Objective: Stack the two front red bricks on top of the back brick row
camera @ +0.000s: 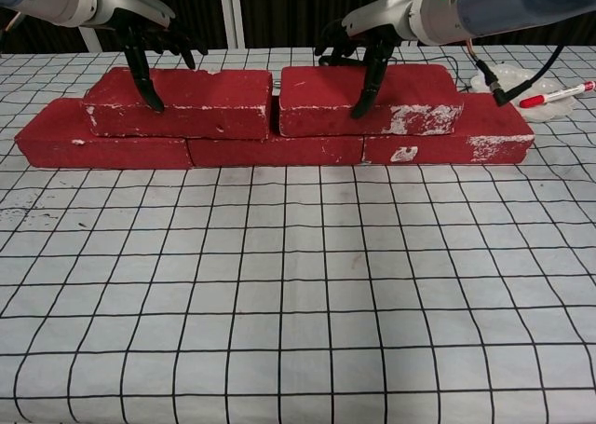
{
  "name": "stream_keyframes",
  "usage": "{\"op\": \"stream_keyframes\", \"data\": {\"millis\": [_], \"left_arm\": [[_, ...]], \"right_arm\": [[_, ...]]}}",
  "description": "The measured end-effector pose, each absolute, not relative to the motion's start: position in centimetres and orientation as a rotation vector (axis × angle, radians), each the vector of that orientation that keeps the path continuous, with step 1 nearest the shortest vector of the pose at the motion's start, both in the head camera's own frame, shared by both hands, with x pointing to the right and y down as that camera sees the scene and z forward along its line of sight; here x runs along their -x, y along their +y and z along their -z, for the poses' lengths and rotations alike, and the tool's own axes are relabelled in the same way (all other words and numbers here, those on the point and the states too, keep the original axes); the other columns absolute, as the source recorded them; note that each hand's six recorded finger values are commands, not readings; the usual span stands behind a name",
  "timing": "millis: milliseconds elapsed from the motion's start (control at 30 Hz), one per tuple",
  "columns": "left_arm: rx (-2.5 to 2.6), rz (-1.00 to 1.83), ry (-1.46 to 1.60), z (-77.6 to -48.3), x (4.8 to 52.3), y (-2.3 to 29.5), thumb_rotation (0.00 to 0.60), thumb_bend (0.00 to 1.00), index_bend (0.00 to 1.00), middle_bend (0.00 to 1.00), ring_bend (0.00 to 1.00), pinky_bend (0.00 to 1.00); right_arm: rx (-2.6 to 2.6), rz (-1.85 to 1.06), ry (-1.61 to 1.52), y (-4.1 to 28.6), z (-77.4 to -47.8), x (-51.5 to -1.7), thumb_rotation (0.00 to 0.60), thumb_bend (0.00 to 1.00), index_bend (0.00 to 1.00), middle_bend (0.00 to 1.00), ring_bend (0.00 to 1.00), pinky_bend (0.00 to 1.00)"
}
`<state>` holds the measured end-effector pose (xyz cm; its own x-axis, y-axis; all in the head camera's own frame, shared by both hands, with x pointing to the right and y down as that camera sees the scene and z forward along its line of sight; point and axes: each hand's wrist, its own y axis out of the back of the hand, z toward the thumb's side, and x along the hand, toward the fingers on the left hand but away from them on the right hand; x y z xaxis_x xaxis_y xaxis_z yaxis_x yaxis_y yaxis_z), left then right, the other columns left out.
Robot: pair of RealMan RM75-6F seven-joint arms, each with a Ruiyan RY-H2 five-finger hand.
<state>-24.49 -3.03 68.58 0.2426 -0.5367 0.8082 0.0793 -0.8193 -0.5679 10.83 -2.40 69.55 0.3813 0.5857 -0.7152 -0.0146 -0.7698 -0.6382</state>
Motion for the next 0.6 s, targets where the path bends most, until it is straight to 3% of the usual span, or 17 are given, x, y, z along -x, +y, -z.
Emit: {"op": "stream_keyframes", "data": {"millis": [600], "left_arm": [[2.019, 1.615, 0.418, -68.43, 24.4, -3.06, 0.6, 0.0, 0.03, 0.11, 0.0, 0.04]], "right_arm": [[2.084, -1.39, -0.486, -2.32, -69.19, -10.53, 0.6, 0.0, 0.0, 0.07, 0.0, 0.12]]}}
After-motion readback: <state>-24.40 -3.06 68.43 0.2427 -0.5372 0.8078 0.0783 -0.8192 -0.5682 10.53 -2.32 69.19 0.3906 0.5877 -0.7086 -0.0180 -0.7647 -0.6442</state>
